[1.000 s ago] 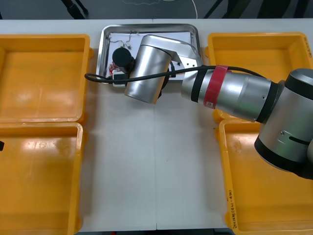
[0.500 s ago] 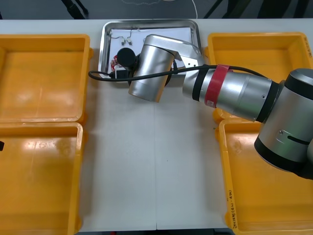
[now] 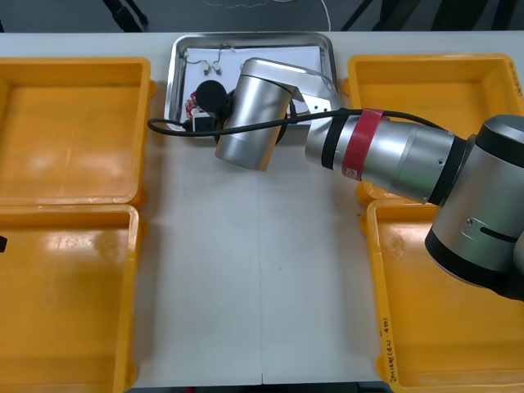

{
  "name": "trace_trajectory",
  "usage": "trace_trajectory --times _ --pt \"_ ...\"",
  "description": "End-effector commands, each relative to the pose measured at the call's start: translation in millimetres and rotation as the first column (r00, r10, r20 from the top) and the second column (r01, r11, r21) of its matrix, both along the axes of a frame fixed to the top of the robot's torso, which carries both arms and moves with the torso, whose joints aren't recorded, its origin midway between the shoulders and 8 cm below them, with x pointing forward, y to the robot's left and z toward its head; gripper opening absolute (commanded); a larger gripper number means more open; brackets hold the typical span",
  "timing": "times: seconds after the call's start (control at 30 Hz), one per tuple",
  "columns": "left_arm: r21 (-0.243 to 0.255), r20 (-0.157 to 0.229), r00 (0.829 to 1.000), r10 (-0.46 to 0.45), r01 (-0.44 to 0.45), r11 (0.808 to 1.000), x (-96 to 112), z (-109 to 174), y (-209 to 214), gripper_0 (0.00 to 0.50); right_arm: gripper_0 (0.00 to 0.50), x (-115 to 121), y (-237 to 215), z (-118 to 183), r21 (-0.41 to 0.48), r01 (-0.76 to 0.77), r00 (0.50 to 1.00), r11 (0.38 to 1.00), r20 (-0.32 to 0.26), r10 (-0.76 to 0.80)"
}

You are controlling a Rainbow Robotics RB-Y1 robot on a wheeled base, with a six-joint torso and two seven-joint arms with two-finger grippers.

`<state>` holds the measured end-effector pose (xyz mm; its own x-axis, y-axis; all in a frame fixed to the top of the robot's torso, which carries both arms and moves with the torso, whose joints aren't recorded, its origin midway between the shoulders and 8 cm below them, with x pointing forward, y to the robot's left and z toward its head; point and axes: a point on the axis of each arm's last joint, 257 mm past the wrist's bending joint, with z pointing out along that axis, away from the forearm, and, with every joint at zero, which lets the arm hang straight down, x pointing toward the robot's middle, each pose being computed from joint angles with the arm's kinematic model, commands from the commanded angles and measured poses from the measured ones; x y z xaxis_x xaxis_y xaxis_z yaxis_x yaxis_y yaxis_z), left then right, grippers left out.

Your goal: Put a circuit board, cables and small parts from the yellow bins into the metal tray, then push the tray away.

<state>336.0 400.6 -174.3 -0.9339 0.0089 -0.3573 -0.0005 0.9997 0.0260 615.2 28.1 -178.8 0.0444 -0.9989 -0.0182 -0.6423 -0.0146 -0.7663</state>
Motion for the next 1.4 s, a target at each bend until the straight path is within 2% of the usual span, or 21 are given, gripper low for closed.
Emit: trace_trajectory --times 0.03,0.3,0.33,0.37,0.4,0.47,0.5,0.57,0.67,0.87,1.0,1.13,1.4 --pt "0.069 0.007 0.999 -0.046 0.045 0.997 -5.3 12.4 13.8 0.5 0.0 1.7 30.5 33.0 -0.014 -0.073 0.995 0.997 0.065 0.074" --pt "0.069 0.007 0.999 -0.046 0.045 0.997 -5.3 12.4 13.8 0.5 0.0 -0.1 29.0 21.2 -0.054 -0.094 0.993 0.994 0.068 0.098" --pt "0.069 0.007 0.999 -0.046 0.045 0.997 -5.3 12.4 13.8 0.5 0.023 -0.1 29.0 21.2 -0.057 -0.096 0.993 0.994 0.068 0.1" --pt "0.069 0.007 0.999 -0.046 0.045 0.997 -5.3 12.4 13.8 0.5 0.082 -0.6 29.9 21.0 -0.059 -0.099 0.992 0.993 0.068 0.103" --pt "0.069 0.007 0.999 -0.046 0.045 0.997 -5.3 12.4 13.8 0.5 0.108 -0.1 29.0 21.2 -0.06 -0.099 0.992 0.993 0.068 0.103" --pt "0.069 0.007 0.999 -0.046 0.045 0.997 -5.3 12.4 13.8 0.5 0.209 1.5 27.2 22.1 -0.066 -0.096 0.992 0.993 0.071 0.101" --pt "0.069 0.007 0.999 -0.046 0.045 0.997 -5.3 12.4 13.8 0.5 0.235 1.9 26.6 22.0 -0.067 -0.095 0.992 0.993 0.07 0.1" --pt "0.069 0.007 0.999 -0.046 0.045 0.997 -5.3 12.4 13.8 0.5 0.329 3.0 24.6 21.2 -0.073 -0.092 0.993 0.993 0.069 0.097" --pt "0.069 0.007 0.999 -0.046 0.045 0.997 -5.3 12.4 13.8 0.5 0.388 3.3 21.8 18.4 -0.079 -0.089 0.993 0.993 0.064 0.094" --pt "0.069 0.007 0.999 -0.046 0.045 0.997 -5.3 12.4 13.8 0.5 0.468 2.3 17.1 19.5 -0.098 -0.078 0.995 0.992 0.06 0.084" --pt "0.069 0.007 0.999 -0.046 0.045 0.997 -5.3 12.4 13.8 0.5 0.498 -4.0 15.8 24.8 -0.096 -0.068 0.996 0.993 0.044 0.073" --pt "0.069 0.007 0.999 -0.046 0.045 0.997 -5.3 12.4 13.8 0.5 0.5 -14.2 15.5 32.8 -0.061 -0.061 0.998 0.996 -0.005 0.061" --pt "0.069 0.007 0.999 -0.046 0.045 0.997 -5.3 12.4 13.8 0.5 0.5 -32.7 15.6 58.5 -0.063 -0.097 0.995 0.993 -0.014 0.096"
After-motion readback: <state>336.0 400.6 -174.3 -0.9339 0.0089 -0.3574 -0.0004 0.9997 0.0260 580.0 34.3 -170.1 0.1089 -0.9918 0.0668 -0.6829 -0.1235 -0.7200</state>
